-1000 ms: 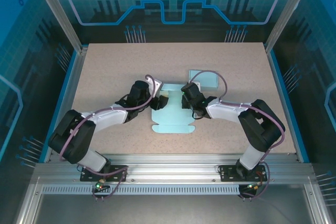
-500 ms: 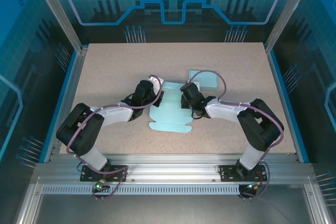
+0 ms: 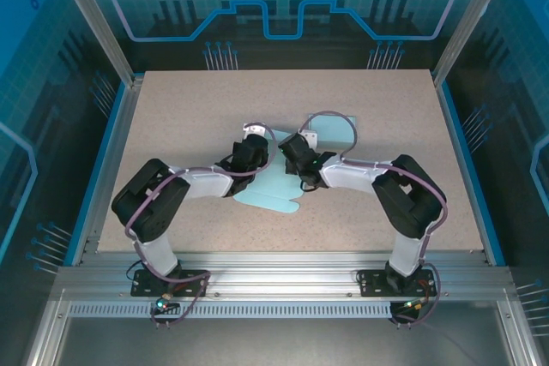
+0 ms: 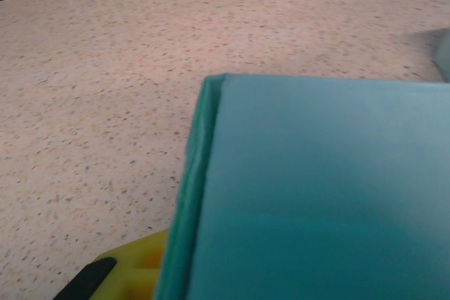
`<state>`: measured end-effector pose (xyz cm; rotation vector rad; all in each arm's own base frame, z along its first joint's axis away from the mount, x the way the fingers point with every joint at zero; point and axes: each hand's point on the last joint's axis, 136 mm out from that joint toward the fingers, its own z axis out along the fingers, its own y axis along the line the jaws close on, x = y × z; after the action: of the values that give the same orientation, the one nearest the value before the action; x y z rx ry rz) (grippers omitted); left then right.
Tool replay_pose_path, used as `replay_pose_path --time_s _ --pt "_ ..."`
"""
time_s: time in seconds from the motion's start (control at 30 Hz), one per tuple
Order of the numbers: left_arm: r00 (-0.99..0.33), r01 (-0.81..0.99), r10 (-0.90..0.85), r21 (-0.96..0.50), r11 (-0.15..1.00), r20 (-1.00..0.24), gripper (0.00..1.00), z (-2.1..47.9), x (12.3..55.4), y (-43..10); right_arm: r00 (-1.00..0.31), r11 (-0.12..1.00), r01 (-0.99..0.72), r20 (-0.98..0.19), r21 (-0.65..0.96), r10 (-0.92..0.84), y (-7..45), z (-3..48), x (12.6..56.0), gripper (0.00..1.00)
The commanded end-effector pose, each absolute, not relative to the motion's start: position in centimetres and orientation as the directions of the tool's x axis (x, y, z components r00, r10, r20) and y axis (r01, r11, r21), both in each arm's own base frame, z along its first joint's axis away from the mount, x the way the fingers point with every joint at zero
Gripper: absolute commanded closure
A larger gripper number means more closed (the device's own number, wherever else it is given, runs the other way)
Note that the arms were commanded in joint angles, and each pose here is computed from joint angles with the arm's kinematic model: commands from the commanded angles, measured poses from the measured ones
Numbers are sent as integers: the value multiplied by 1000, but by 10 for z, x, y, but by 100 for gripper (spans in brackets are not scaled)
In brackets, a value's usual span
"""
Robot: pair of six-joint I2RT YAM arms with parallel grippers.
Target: Fold the paper box
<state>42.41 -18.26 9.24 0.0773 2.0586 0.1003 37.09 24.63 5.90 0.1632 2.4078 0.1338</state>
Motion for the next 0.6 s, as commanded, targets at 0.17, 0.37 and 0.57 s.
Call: replay_pose_path --time_s 0.17,0.37,0.57 --pt "-428 -269 -98 23 963 -898 76 100 433 -140 -761 983 110 -625 145 177 257 53 360 100" --pt "-470 -238 -189 -82 968 -862 76 84 431 -139 -769 984 117 -614 136 177 258 50 359 100" --pt "-474 -78 -177 -159 984 -863 62 87 423 -164 -782 985 134 -598 113 175 256 48 358 100"
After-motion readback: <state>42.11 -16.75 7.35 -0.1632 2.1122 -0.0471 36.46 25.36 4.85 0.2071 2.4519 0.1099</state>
